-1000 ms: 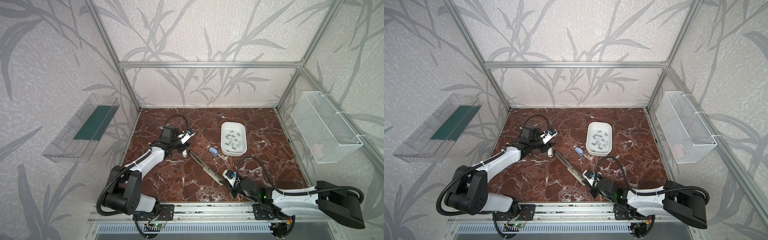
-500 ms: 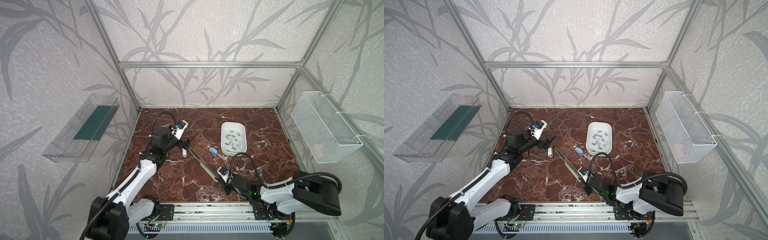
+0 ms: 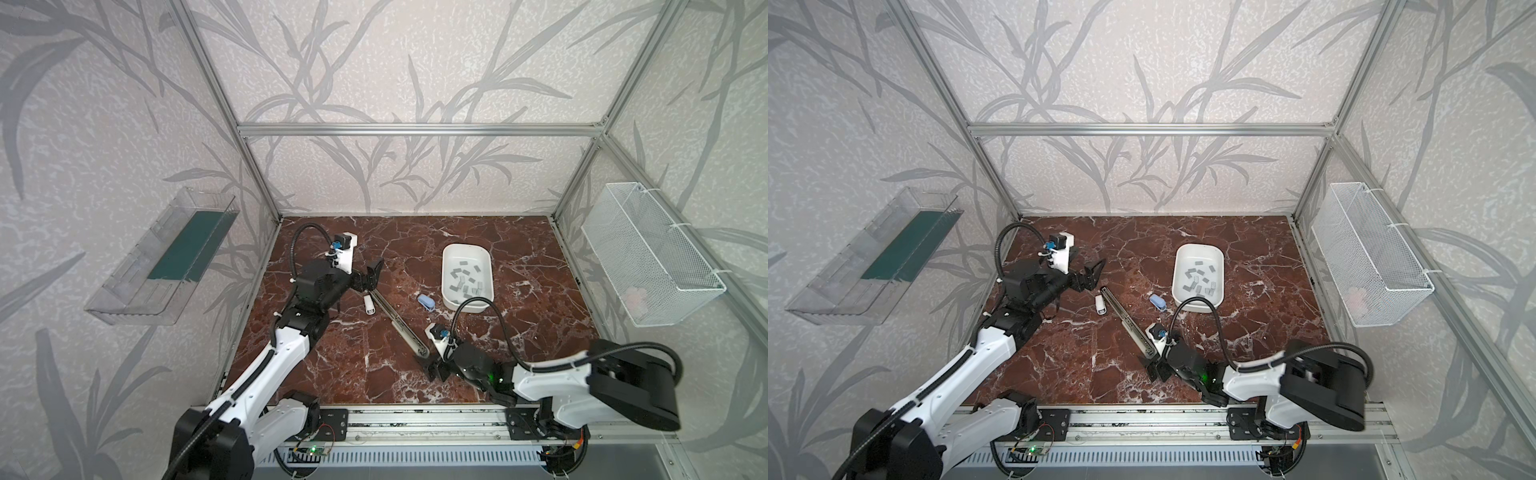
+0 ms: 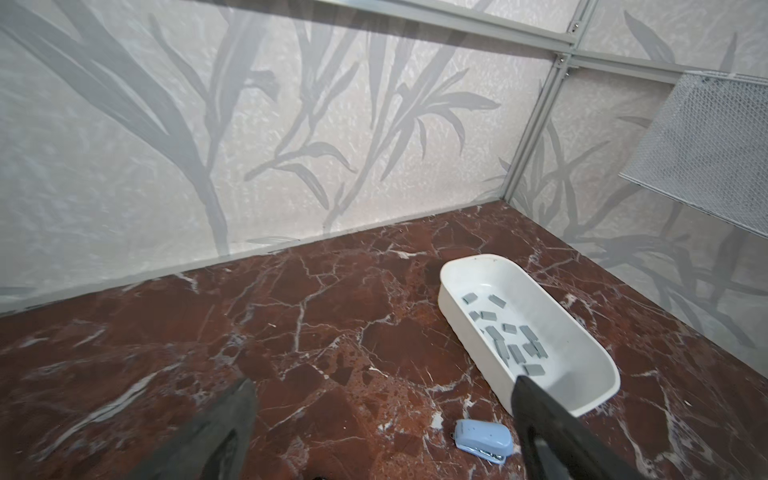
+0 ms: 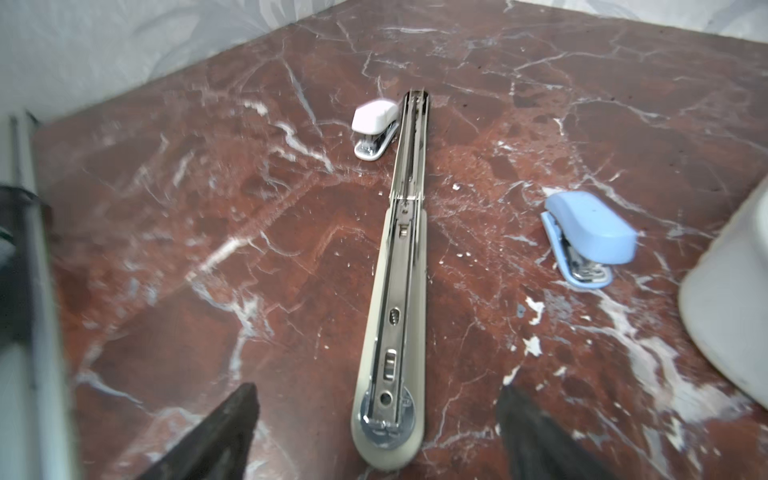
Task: Load the staples into the stapler
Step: 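Release the opened stapler on the table and lift both grippers away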
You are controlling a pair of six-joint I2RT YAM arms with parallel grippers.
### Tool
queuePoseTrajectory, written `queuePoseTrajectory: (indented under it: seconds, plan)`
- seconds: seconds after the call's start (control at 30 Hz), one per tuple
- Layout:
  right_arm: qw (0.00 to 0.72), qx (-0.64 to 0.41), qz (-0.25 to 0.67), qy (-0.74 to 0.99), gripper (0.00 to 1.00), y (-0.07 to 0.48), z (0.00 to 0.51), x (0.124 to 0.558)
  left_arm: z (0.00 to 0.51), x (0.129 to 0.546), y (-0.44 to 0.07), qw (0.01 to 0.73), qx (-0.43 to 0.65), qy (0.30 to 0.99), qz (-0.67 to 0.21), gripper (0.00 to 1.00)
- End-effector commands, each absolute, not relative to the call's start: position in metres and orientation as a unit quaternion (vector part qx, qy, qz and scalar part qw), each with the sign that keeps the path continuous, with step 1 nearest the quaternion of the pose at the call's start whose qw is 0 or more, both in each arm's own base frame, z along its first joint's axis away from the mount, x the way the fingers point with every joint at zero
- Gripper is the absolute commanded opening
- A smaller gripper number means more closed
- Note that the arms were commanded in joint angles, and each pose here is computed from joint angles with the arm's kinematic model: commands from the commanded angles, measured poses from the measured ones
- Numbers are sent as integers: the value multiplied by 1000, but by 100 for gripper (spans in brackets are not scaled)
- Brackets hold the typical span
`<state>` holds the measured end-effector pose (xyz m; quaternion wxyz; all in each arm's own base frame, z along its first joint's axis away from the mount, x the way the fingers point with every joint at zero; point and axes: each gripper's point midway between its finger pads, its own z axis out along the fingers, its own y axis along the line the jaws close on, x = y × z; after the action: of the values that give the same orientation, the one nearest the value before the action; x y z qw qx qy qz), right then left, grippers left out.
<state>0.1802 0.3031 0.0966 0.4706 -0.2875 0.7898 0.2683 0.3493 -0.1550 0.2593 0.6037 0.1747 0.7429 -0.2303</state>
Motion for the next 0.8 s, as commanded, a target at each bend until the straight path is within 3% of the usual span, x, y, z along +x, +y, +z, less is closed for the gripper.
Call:
queuePoseTrajectory:
  seconds: [0.0, 0.07, 0.17, 0.3, 0.43, 0.6, 0.77]
  plan:
    - [448, -242, 274, 816, 98, 286, 129, 176, 250, 332, -192, 618, 324, 667, -263, 78]
    - [443, -190, 287, 828, 100, 272, 148, 176, 239, 326, -204, 626, 383, 629, -258, 73]
    - [420, -100, 328, 840, 99, 255, 183, 177, 222, 337, -206, 635, 398, 618, -237, 72]
    - [380, -33, 363, 850, 99, 239, 234, 168, 201, 349, -222, 580, 444, 631, -262, 65]
    - [364, -40, 436, 822, 99, 256, 270, 163, 195, 346, -240, 562, 475, 597, -318, 64]
    - [337, 9, 449, 828, 99, 250, 261, 185, 174, 349, -251, 514, 485, 605, -368, 64]
    - [354, -11, 421, 835, 99, 239, 250, 189, 133, 335, -259, 452, 558, 618, -320, 63]
